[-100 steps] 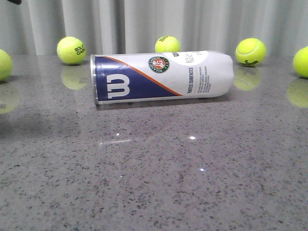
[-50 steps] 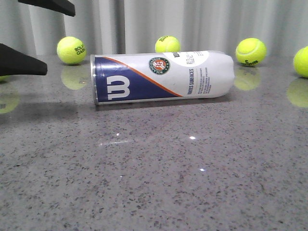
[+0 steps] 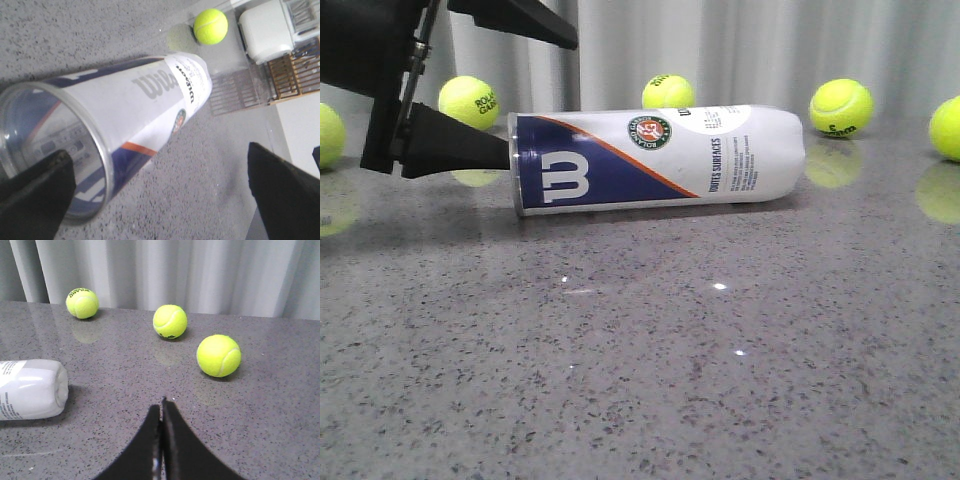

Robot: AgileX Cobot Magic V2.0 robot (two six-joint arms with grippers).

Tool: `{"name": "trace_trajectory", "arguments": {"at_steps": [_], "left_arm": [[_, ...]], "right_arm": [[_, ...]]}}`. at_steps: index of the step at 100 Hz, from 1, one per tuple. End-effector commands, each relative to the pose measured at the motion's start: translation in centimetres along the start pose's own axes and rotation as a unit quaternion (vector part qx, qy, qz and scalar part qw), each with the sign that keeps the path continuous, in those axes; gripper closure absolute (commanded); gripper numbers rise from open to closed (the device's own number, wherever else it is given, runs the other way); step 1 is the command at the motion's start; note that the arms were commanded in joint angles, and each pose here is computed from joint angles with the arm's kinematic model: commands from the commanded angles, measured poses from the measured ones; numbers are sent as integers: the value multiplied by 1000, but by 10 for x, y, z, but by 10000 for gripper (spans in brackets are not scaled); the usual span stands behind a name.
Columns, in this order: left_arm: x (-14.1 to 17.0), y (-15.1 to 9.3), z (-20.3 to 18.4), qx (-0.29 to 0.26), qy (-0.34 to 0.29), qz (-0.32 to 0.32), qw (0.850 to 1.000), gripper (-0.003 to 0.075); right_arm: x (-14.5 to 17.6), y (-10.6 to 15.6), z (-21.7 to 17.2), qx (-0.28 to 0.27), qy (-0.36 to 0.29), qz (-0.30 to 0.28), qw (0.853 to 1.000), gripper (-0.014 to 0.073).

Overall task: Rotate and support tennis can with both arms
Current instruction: 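Move the left gripper to the can's blue end and grasp it, then lift the can with the left gripper and tilt it upright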

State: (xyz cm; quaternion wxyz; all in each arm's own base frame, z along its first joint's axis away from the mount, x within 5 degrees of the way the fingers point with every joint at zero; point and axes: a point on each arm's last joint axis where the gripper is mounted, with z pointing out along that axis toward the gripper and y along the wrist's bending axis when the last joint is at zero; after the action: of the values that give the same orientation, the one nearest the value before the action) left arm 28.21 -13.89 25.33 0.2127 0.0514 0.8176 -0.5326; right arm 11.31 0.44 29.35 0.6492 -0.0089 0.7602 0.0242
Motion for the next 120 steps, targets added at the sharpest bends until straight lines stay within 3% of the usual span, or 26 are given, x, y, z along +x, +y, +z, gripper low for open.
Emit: {"name": "trace_trajectory", "arguments": {"at_steps": [1, 11, 24, 42, 74, 92, 109, 120], "left_arm": [[-10, -18, -2, 47, -26, -1, 999, 89], [-11, -12, 2, 51, -24, -17, 998, 192], [-12, -4, 8, 54, -26, -40, 997, 457], [-14, -2, 11, 75, -36, -25, 996, 742], [-14, -17, 3, 133, -30, 27, 990, 741], [-15, -43, -17, 121, -28, 103, 987, 741], [-16, -83, -47, 38, -20, 200, 979, 741], [-16, -108, -72, -50, -8, 270, 962, 741]], "right_arm": [[-16, -3, -2, 17, -51, 5, 999, 661], [-16, -3, -2, 17, -51, 5, 999, 661], [-16, -3, -2, 17, -51, 5, 999, 661], [-16, -3, -2, 17, -51, 5, 999, 661], [-16, -3, -2, 17, -51, 5, 999, 661], [-16, -3, -2, 17, -51, 5, 999, 661], [-16, -3, -2, 17, -51, 5, 999, 661], [-16, -3, -2, 17, -51, 5, 999, 661]]}}
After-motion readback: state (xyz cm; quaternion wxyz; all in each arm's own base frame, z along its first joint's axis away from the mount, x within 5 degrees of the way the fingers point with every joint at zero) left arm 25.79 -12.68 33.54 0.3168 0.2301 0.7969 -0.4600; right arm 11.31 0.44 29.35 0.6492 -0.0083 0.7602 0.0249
